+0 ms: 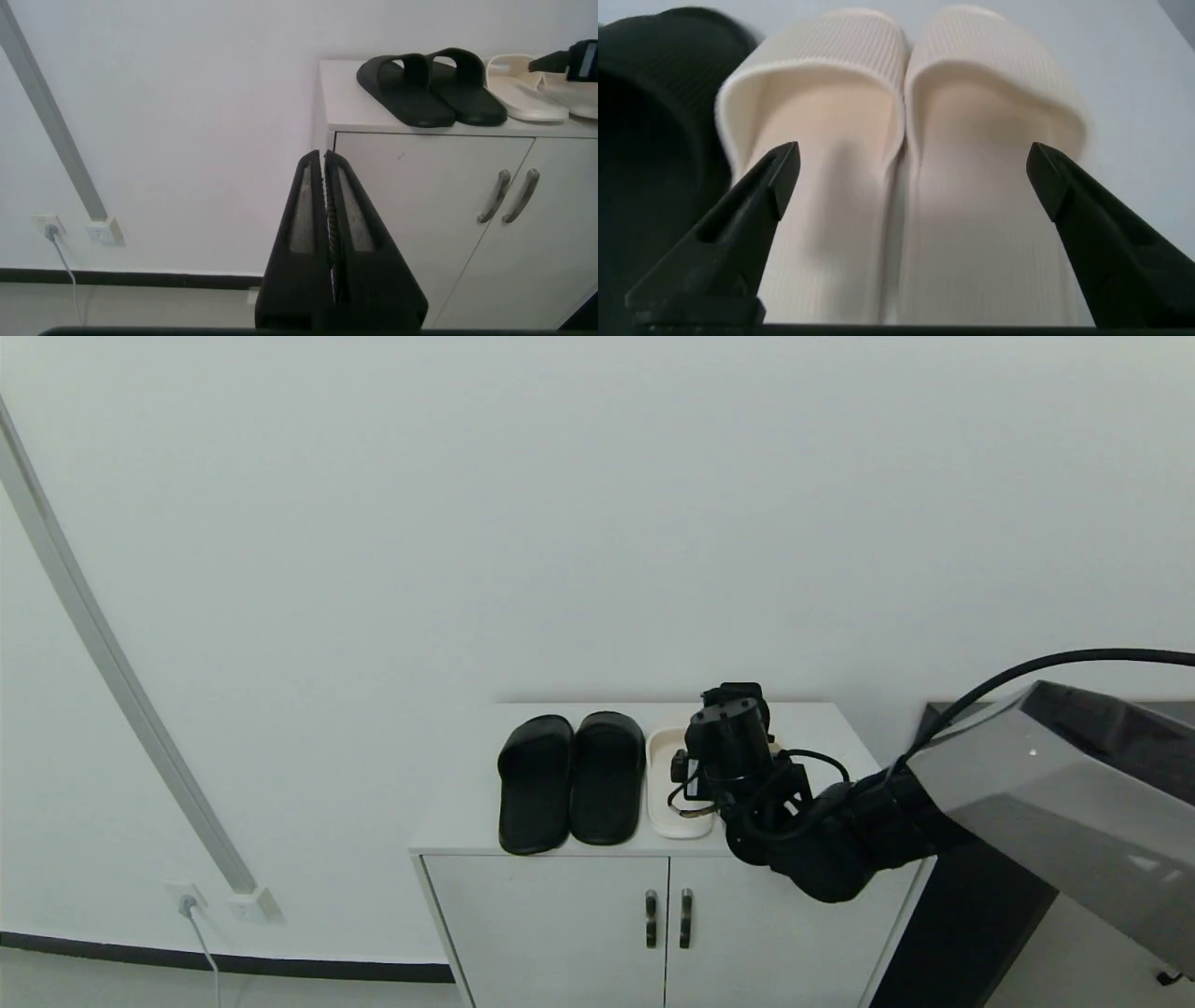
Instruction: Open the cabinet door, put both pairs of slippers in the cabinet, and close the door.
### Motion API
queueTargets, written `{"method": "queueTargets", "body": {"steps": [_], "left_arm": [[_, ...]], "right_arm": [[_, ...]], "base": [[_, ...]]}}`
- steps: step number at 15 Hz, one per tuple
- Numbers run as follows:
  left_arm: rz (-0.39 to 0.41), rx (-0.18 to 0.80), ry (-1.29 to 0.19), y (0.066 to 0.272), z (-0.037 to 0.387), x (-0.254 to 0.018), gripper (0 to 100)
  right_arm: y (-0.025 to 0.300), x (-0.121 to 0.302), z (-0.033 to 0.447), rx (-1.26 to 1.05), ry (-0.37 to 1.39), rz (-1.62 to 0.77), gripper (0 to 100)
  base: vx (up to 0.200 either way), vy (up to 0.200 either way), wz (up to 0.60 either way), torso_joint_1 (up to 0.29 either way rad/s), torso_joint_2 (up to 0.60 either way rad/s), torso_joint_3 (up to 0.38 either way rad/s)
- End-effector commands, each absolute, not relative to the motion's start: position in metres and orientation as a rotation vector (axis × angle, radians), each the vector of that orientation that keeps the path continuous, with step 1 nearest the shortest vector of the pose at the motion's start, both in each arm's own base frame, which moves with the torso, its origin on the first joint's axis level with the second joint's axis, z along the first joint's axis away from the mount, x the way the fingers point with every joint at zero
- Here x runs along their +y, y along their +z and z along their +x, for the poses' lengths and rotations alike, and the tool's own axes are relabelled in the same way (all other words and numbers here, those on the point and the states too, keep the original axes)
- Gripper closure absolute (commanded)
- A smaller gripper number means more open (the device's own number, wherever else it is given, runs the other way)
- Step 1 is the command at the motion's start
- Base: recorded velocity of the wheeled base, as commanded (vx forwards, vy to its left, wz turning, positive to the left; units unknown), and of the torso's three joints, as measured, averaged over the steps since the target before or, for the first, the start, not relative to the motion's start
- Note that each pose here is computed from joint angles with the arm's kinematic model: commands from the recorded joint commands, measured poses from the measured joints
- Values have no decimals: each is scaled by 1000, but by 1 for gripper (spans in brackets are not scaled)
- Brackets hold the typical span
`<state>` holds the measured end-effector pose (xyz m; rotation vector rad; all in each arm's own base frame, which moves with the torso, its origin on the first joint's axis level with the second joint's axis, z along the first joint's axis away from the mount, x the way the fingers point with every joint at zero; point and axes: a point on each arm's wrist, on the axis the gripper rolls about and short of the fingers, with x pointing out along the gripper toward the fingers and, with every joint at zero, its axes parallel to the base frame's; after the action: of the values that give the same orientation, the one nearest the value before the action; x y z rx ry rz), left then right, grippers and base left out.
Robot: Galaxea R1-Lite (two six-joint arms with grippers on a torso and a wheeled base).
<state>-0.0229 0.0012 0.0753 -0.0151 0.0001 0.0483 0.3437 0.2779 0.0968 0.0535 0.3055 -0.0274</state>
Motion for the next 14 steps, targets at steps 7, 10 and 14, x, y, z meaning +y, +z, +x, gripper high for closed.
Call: {"method": "queueTargets", "body": {"steps": [7, 10, 14], "left_arm": [[-17, 1, 49, 75, -23, 1, 100], [-17, 1, 49, 75, -23, 1, 100], [-17, 1, 49, 75, -23, 1, 100]], "right_arm": [[61, 280, 402, 295, -49, 44, 0], [57, 275, 412, 287, -67, 49, 100], [57, 275, 412, 286, -73, 36, 100]], "base": [[0, 0, 0, 0, 0, 0], [0, 0, 0, 0, 0, 0], [0, 0, 0, 0, 0, 0]]}}
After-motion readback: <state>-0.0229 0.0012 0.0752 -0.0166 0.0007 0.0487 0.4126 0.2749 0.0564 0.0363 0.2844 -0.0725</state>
